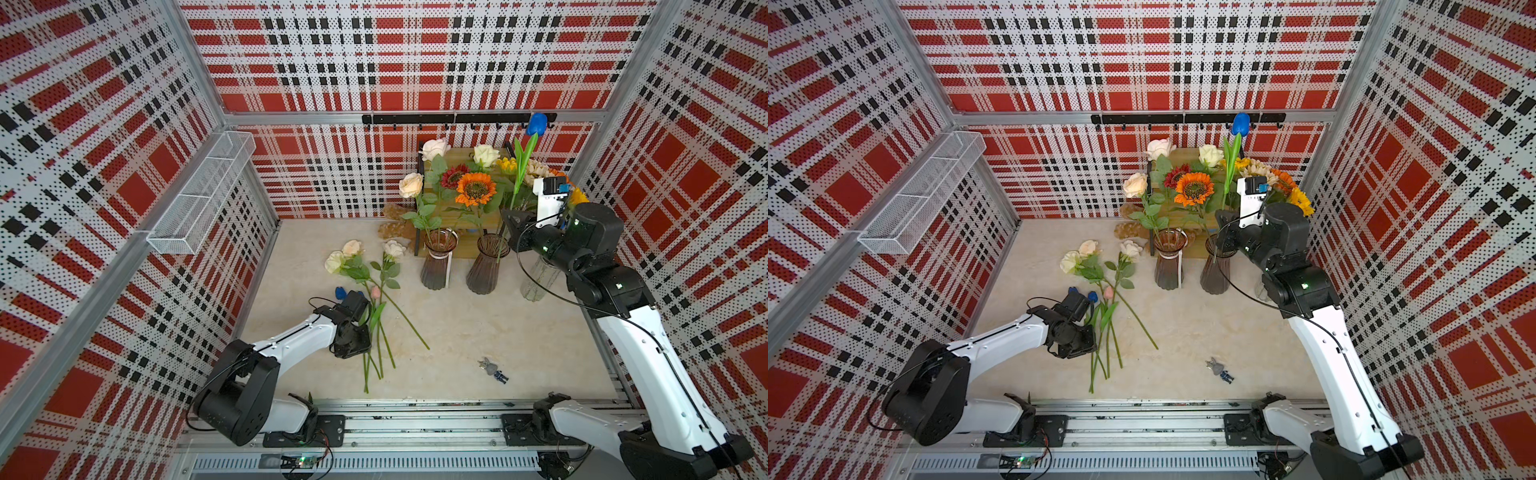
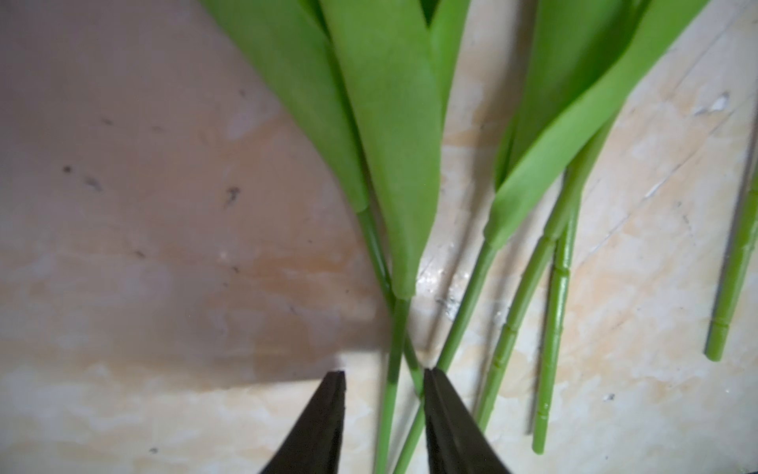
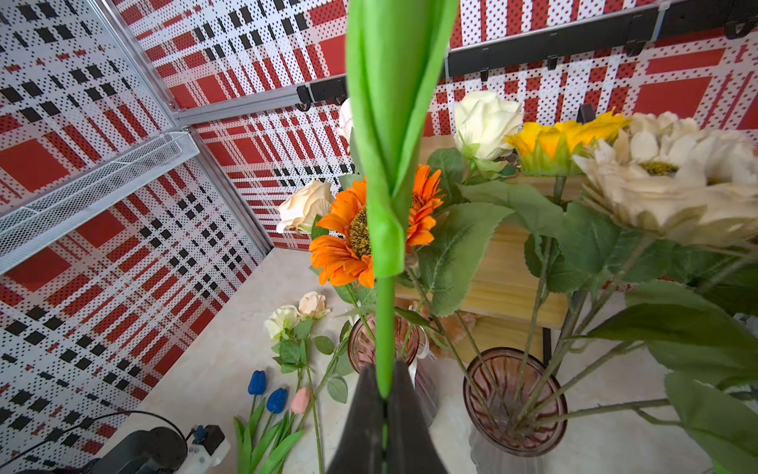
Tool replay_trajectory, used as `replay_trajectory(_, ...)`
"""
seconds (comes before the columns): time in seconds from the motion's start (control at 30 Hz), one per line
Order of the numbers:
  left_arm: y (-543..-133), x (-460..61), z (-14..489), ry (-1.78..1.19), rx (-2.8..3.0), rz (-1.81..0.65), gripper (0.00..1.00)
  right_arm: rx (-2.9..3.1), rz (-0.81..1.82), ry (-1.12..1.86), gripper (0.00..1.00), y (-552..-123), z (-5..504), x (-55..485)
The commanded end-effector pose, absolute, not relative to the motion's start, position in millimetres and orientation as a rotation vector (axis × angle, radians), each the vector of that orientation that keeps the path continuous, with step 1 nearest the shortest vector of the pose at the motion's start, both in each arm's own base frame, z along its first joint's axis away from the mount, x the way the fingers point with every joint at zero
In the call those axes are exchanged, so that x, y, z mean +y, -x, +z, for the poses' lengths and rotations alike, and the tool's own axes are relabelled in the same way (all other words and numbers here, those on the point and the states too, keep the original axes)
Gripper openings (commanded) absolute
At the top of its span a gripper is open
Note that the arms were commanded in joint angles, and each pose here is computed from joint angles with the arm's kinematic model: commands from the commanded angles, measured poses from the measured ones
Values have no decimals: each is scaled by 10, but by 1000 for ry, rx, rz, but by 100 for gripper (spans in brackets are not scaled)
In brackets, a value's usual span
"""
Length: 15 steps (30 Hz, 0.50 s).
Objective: Arrange the flowers in different vases according to their variety
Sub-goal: Pick up the flower at the center of the board.
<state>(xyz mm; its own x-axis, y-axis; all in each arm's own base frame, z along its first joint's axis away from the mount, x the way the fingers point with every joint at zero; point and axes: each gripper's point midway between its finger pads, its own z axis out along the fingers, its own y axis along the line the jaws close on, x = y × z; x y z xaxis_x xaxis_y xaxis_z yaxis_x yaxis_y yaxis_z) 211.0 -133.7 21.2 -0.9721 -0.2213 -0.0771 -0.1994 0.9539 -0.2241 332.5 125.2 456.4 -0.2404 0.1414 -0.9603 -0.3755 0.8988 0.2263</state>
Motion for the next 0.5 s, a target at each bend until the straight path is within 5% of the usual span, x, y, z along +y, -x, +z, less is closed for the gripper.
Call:
replay_trajectory(0.0, -2158, -1318, 205, 321, 2991, -277, 33, 1719, 499, 184, 0, -3246, 4689, 1225)
replay_trajectory(0.47, -2032, -1288, 41, 277, 3055, -150, 24, 1725, 469, 163, 0, -3252, 4666, 1126)
